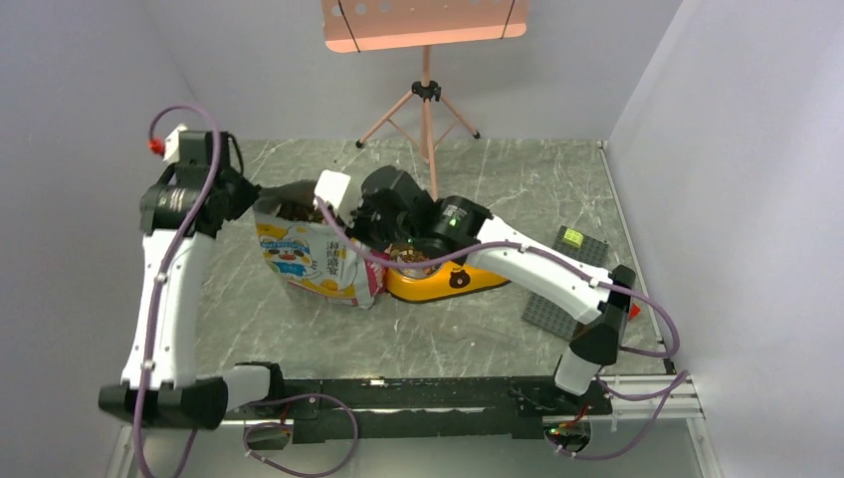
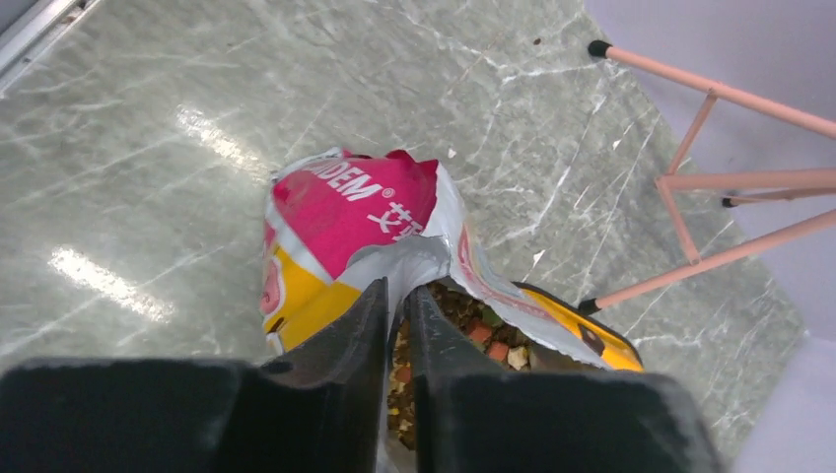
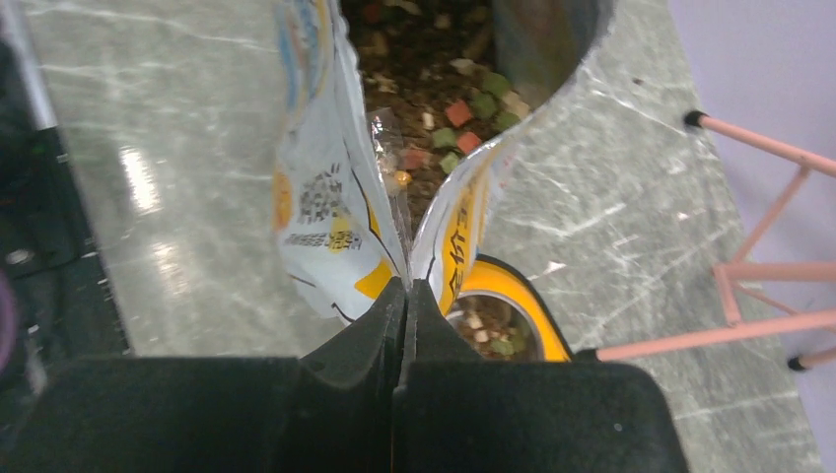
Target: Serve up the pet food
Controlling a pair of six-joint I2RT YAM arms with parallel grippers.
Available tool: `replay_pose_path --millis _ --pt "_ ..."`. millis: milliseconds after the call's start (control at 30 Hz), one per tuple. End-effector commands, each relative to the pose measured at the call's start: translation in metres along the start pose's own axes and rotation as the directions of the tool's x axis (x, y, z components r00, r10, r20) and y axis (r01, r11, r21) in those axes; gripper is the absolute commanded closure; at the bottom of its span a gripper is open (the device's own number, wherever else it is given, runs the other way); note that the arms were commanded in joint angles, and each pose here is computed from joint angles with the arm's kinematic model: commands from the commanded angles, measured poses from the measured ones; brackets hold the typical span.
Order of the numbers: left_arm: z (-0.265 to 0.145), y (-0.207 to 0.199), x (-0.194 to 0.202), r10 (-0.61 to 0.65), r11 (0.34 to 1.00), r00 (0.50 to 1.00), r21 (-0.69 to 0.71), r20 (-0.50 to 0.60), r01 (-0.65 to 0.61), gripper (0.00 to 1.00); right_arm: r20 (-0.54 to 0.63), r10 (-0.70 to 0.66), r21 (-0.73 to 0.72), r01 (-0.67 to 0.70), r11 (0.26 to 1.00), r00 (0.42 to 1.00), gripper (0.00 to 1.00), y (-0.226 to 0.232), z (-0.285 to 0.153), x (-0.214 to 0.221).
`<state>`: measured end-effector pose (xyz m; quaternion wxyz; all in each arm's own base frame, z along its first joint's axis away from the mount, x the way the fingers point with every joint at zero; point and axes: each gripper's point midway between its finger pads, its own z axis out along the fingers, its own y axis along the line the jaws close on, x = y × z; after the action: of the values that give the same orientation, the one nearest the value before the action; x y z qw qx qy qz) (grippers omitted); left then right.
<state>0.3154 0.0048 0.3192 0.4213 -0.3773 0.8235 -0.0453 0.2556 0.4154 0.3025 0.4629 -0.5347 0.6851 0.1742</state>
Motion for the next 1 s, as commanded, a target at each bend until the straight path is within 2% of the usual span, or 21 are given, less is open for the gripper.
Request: replay_pose_path --millis 0,100,267,300,467,600,667,800,833,967 --pt "-0.06 0.015 -0.035 -0.182 0.98 0.966 0.118 0.182 0.163 0.68 0.16 -0.039 -0.06 0.05 0.997 0.986 1.0 0.041 -0.059 -0.047" --pt "-0.081 0.032 -0.035 -0.149 0.986 0.968 0.102 0.203 0.131 0.39 0.147 -0.037 -0.09 0.05 0.995 0.989 1.0 0.051 -0.058 -0.038" --pt "-0.098 0.035 -0.018 -0.107 0.991 0.989 0.092 0.099 0.098 0.05 0.131 -0.056 -0.11 0.071 0.991 0.99 1.0 0.055 -0.054 -0.035" --pt "-0.097 0.031 -0.016 -0.089 0.992 0.993 0.099 0.072 0.081 0.02 0.134 -0.059 -0.12 0.075 0.99 0.989 1.0 0.057 -0.054 -0.035" --pt "-0.085 0.023 -0.019 -0.038 0.999 0.999 0.023 -0.019 0.039 0.01 0.131 -0.062 -0.146 0.081 0.986 0.989 1.0 0.061 -0.055 -0.032" --pt "-0.059 0.006 -0.019 0.021 0.999 0.997 0.047 -0.07 -0.017 0.01 0.126 -0.06 -0.164 0.081 0.983 0.99 1.0 0.065 -0.055 -0.032" --pt "-0.046 0.004 -0.012 0.021 0.999 0.993 0.034 -0.116 -0.017 0.01 0.116 -0.065 -0.162 0.084 0.983 0.991 1.0 0.064 -0.054 -0.031" --pt "-0.028 0.019 0.019 -0.062 0.996 0.969 -0.083 -0.237 0.043 0.06 0.106 -0.079 -0.145 0.094 0.985 0.991 1.0 0.06 -0.054 -0.029" --pt "-0.023 0.017 0.025 -0.055 0.997 0.965 -0.065 -0.256 0.039 0.11 0.104 -0.08 -0.146 0.095 0.985 0.991 1.0 0.061 -0.054 -0.029" --pt "-0.011 0.009 0.028 -0.042 0.999 0.966 -0.018 -0.254 0.038 0.54 0.079 -0.085 -0.129 0.095 0.987 0.993 1.0 0.058 -0.052 -0.023"
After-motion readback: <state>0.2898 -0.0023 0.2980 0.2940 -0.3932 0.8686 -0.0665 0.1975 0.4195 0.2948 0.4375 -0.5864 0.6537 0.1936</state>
